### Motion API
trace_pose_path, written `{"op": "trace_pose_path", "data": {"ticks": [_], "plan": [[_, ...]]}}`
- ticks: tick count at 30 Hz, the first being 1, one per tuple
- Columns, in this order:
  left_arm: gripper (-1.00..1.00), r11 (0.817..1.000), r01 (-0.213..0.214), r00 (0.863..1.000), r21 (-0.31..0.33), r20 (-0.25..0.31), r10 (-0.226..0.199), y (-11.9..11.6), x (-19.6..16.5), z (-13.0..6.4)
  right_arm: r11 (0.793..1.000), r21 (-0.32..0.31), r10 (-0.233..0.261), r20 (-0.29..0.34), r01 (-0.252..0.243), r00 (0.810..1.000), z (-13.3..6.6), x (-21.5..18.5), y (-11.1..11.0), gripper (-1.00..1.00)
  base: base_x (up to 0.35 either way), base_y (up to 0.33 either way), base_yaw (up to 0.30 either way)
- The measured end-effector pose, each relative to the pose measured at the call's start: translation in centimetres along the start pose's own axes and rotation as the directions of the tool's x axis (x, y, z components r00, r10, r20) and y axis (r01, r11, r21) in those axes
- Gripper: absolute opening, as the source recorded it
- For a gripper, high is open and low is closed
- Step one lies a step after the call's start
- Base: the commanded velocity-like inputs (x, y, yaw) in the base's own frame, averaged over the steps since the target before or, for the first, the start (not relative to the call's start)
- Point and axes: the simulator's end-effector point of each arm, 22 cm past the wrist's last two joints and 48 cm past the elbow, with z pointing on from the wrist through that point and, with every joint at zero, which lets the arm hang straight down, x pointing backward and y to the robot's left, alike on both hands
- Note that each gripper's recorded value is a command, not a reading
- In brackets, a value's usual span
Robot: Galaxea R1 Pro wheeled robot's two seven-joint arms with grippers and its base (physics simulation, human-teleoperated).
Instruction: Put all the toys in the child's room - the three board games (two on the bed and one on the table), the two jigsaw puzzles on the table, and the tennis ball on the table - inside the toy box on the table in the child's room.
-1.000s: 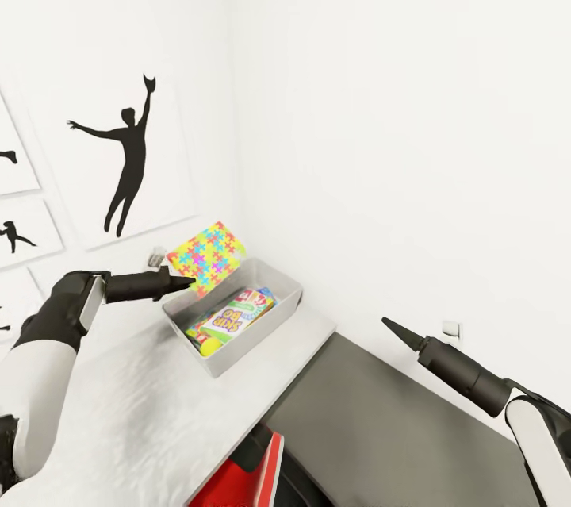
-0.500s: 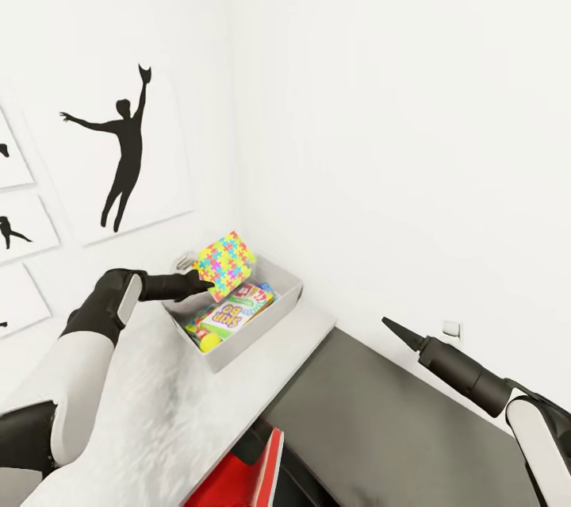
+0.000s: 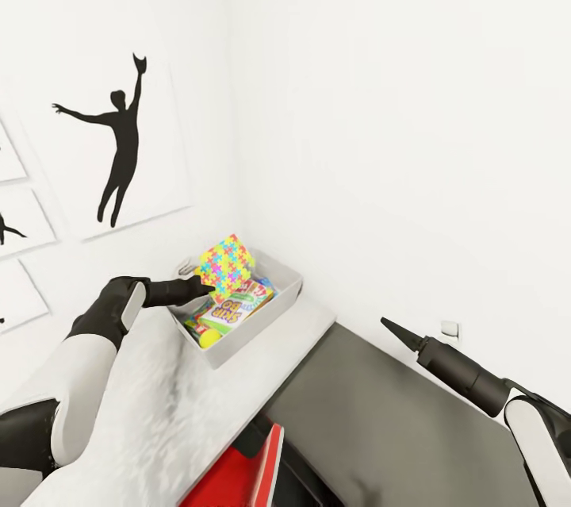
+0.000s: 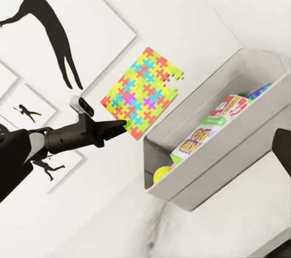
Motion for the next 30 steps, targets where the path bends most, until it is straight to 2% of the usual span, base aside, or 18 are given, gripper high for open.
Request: {"op": "trace_pose_path", "data": {"ticks": [15, 22, 30], "plan": [[-1.00, 0.999, 0.024, 1.000, 0.022, -0.013, -0.024, 0.3, 0.8, 1.0, 1.000, 0.014, 0.016, -0.011, -0.016, 1.000, 0.2, 0.6, -1.0, 1.00, 0.000, 0.000, 0.000], [-1.00, 0.998, 0.036, 0.999, 0.061, -0.036, -0.034, -1.5, 2.1, 3.0, 1.000, 0.019, 0.022, -0.016, -0.021, 1.000, 0.1, 0.8, -1.5, 1.00, 0.000, 0.000, 0.000], [-1.00, 0.996, 0.048, 0.998, 0.075, -0.050, -0.044, -1.6, 2.8, 3.8, 0.999, 0.022, 0.030, -0.021, -0.029, 0.999, 0.2, 1.2, -2.0, 1.00, 0.000, 0.000, 0.000]]}}
